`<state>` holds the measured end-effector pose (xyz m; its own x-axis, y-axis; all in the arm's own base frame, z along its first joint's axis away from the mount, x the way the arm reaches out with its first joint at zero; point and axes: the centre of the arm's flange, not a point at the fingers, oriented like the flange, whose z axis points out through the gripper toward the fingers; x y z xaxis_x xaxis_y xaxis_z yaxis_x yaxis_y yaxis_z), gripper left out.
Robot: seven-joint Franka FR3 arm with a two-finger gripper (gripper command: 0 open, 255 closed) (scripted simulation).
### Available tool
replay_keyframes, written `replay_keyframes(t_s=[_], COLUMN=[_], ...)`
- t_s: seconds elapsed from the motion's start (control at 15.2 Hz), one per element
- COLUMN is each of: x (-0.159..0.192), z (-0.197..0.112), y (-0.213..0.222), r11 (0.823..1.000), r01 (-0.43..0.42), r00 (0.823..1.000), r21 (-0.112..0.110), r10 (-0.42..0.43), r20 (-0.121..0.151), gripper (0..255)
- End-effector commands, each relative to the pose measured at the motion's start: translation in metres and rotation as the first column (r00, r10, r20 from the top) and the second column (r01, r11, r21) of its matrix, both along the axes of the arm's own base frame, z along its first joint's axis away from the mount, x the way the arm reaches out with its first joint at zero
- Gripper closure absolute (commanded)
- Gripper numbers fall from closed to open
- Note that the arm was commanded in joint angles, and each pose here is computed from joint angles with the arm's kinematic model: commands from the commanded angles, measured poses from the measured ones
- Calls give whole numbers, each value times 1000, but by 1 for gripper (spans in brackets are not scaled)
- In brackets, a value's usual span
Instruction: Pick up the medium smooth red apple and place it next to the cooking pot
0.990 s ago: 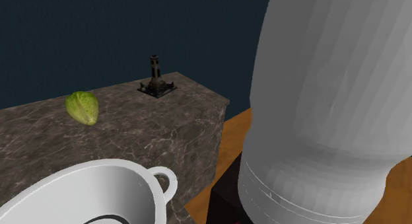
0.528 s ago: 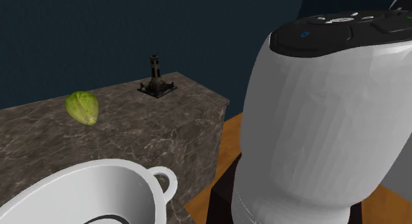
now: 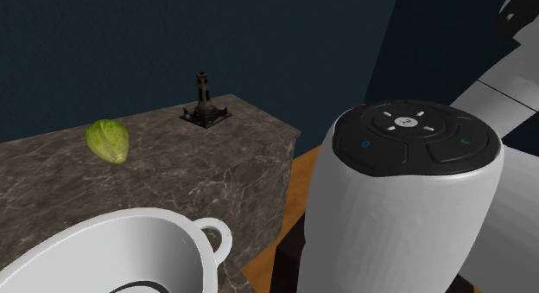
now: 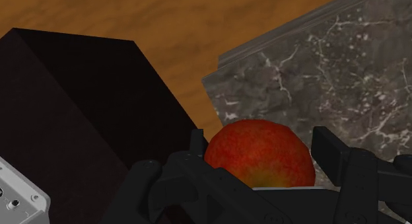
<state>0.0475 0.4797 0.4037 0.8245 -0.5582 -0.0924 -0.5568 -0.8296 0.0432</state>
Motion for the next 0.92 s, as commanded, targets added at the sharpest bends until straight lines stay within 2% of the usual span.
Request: replay_keyframes(t_s=[0.0, 0.59, 0.86], x=[1, 1, 1], z=[-10, -58, -58], y=[0, 0, 0], r11=[1000, 1000, 1000], r01=[0, 0, 0], r00=[1000, 1000, 1000], r21=[1, 1, 1], r10=[0, 0, 0], r20=[0, 0, 0], gripper=[255, 255, 255])
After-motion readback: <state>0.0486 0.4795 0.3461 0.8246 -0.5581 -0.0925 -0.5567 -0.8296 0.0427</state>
